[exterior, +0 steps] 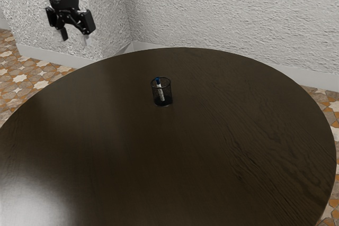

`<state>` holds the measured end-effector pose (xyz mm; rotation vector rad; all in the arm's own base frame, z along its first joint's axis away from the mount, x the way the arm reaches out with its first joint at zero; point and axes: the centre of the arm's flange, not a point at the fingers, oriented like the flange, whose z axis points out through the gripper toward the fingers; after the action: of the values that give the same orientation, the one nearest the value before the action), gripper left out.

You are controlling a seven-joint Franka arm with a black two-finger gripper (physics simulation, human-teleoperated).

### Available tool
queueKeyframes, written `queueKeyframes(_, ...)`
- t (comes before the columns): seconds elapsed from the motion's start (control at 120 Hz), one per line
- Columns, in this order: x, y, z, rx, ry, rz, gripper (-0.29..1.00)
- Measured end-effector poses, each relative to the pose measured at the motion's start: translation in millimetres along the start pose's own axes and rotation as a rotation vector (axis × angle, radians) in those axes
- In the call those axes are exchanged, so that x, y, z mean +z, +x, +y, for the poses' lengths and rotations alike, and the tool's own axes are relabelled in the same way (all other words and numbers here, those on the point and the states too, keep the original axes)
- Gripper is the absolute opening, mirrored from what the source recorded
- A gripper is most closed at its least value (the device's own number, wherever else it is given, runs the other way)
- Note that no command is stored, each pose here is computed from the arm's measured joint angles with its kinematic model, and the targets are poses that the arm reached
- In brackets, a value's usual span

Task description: Take the marker out of the pen holder and place it to the left of the pen holder.

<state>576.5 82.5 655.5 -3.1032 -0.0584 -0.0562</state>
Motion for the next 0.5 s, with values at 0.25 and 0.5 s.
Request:
queueKeyframes(0.25, 9.1, 10.4, 14.3, 0.017, -0.016, -0.003, 0.68)
queueKeyframes(0.5, 115.9, 76.5, 67.6, 0.067, -0.037, -0.057, 0.68)
